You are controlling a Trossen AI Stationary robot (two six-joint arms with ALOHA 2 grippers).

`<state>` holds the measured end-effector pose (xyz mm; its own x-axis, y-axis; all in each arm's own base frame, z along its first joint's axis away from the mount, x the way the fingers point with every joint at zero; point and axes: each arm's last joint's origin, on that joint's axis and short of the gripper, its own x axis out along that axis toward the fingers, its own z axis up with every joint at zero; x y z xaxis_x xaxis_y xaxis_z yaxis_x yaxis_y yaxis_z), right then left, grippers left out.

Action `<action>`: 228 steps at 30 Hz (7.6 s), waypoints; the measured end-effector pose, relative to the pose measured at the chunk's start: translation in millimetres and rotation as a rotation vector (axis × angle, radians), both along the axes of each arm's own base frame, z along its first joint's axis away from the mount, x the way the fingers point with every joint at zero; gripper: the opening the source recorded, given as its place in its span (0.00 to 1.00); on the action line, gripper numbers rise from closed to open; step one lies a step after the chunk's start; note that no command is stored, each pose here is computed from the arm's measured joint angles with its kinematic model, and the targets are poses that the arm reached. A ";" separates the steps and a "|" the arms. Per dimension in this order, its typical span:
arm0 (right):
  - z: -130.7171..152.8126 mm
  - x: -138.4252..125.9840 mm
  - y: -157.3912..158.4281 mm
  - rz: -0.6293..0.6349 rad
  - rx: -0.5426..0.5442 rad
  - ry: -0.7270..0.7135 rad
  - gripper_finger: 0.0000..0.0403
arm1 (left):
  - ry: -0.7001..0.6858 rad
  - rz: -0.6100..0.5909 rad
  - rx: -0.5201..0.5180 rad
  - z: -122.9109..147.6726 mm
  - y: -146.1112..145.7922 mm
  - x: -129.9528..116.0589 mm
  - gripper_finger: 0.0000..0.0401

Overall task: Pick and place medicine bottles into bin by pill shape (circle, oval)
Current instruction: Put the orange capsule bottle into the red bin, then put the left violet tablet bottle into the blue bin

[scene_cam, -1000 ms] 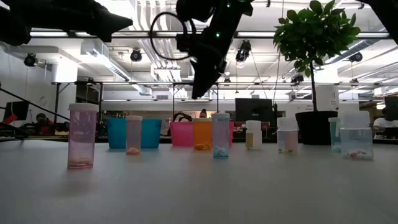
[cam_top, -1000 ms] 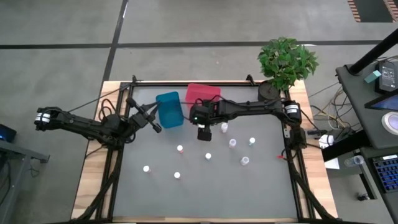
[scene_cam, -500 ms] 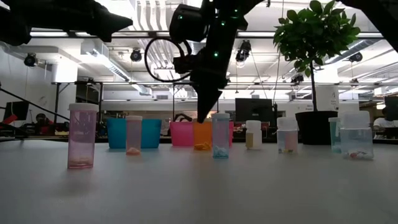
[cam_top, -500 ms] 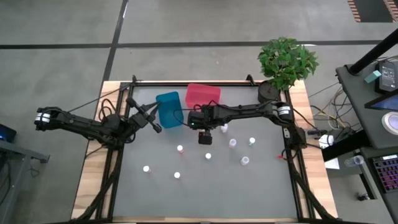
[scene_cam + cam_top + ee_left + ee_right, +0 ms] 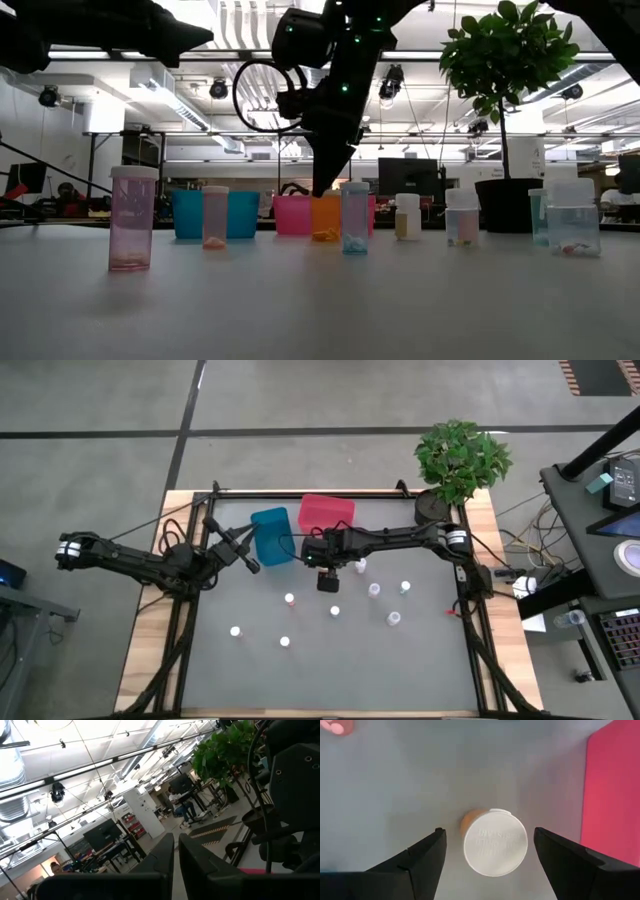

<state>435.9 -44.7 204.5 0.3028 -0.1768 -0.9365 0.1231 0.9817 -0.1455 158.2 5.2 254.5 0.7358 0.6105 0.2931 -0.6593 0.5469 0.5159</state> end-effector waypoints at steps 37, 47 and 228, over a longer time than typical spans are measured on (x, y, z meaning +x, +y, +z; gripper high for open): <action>6.3 -0.6 -5.3 -0.007 -0.004 -0.013 0.55 | -0.003 -0.001 -0.003 0.0 0.0 0.0 0.02; 81.5 3.8 -56.1 -0.111 -0.034 -0.181 0.51 | -0.006 -0.003 -0.007 -0.1 0.0 0.1 0.02; 69.2 -266.5 48.8 0.527 -0.368 -1.432 0.56 | 0.148 -0.337 -1.968 59.0 -81.0 60.3 0.02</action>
